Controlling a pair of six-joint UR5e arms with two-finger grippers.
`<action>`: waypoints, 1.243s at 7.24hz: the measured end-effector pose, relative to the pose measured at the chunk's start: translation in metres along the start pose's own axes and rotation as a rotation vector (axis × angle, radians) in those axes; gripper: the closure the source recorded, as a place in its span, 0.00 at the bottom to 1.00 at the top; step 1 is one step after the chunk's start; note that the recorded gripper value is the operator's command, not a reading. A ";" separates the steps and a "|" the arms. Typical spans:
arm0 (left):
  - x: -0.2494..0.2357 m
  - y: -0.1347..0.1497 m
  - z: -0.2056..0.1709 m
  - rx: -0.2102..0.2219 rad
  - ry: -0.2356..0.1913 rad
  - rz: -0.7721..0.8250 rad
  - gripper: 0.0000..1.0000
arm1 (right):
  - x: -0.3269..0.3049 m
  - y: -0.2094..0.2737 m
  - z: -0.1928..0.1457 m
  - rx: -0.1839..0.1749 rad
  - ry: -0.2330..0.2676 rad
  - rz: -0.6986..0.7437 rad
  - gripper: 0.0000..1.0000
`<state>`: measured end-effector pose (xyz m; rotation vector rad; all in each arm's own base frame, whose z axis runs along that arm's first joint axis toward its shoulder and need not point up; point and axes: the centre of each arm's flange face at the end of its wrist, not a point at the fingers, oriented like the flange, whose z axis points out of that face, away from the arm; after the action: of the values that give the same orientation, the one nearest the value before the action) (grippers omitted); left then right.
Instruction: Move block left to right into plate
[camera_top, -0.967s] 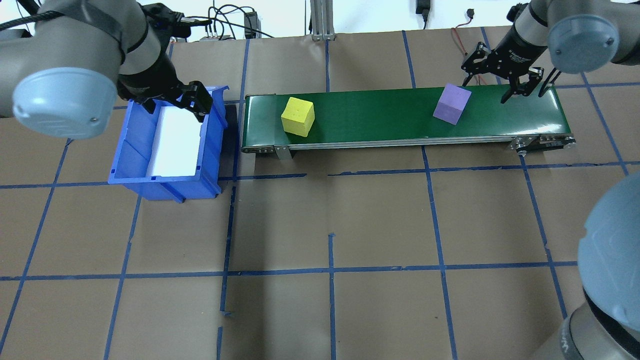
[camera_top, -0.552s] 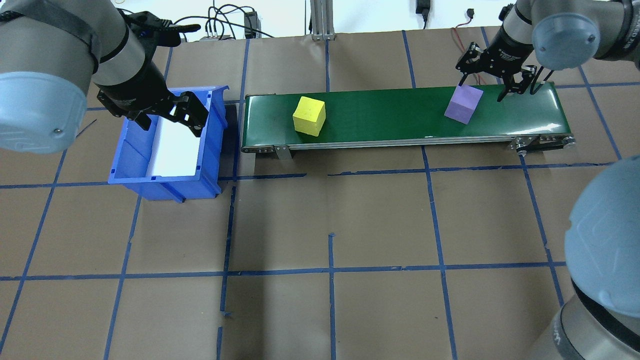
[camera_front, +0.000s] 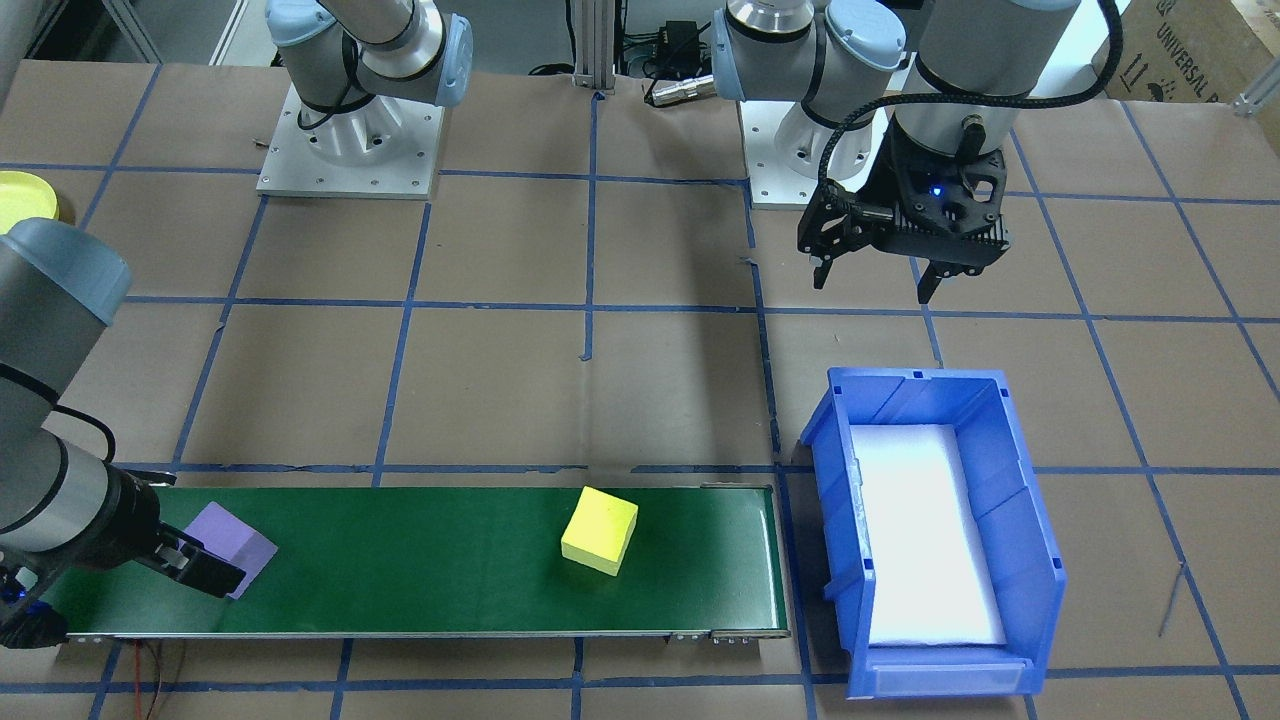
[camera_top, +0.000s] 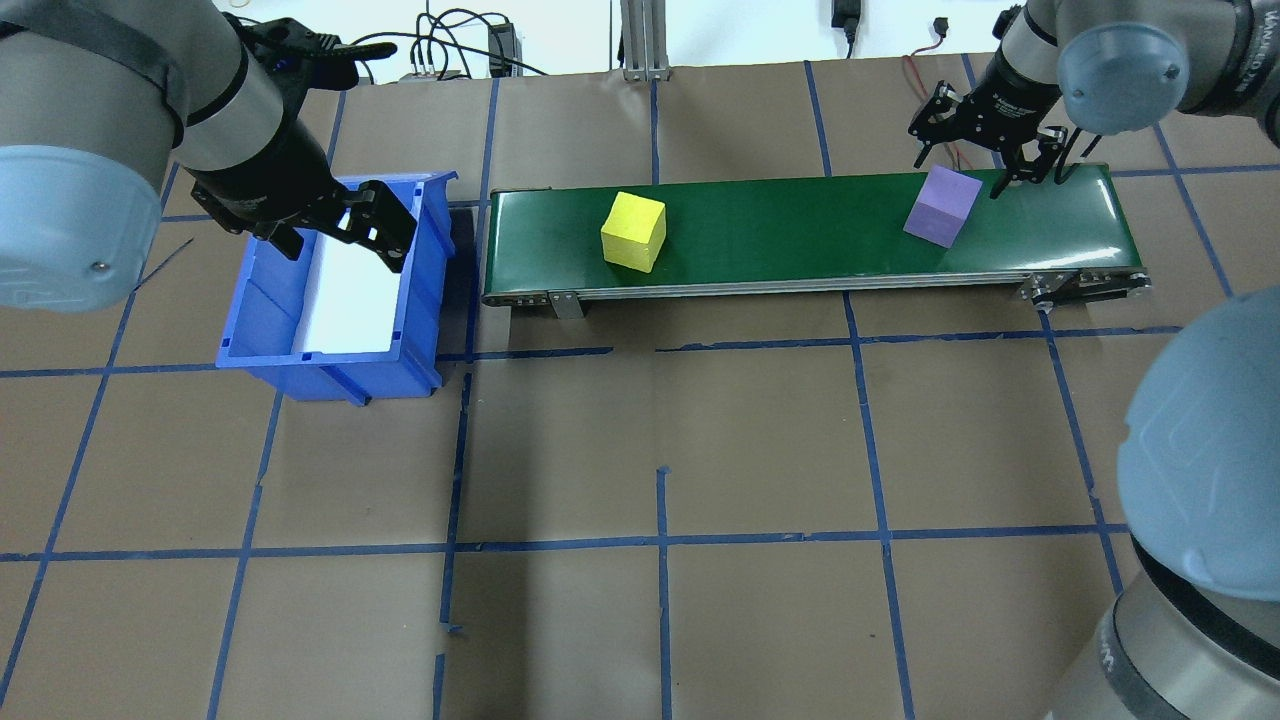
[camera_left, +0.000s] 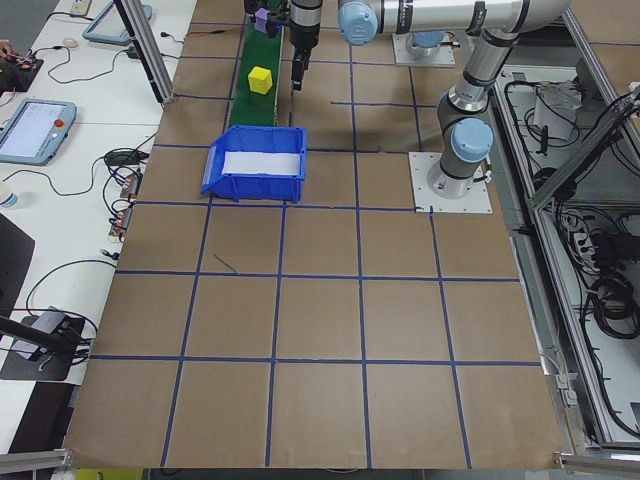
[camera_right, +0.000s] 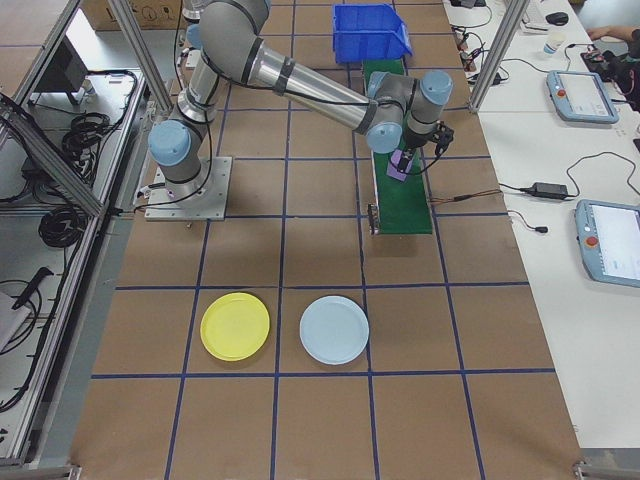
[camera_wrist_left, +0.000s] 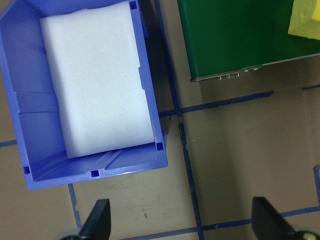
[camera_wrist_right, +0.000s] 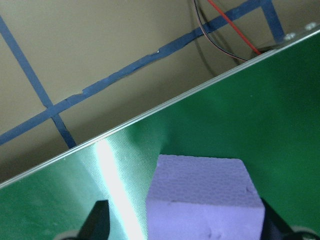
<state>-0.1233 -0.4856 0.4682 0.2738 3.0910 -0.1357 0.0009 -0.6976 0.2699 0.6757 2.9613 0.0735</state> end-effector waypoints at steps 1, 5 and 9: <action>0.000 0.001 0.000 0.000 -0.001 0.001 0.00 | 0.002 0.002 0.009 -0.016 0.008 -0.007 0.37; 0.000 0.001 -0.001 0.000 -0.003 0.002 0.00 | 0.012 0.003 0.005 -0.004 0.053 -0.026 0.55; 0.000 0.001 0.000 0.000 -0.003 0.002 0.00 | 0.115 -0.027 -0.051 0.057 0.109 -0.157 0.55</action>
<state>-0.1236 -0.4845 0.4685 0.2762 3.0873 -0.1353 -0.1198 -0.6731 0.3085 0.4572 3.1202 0.0145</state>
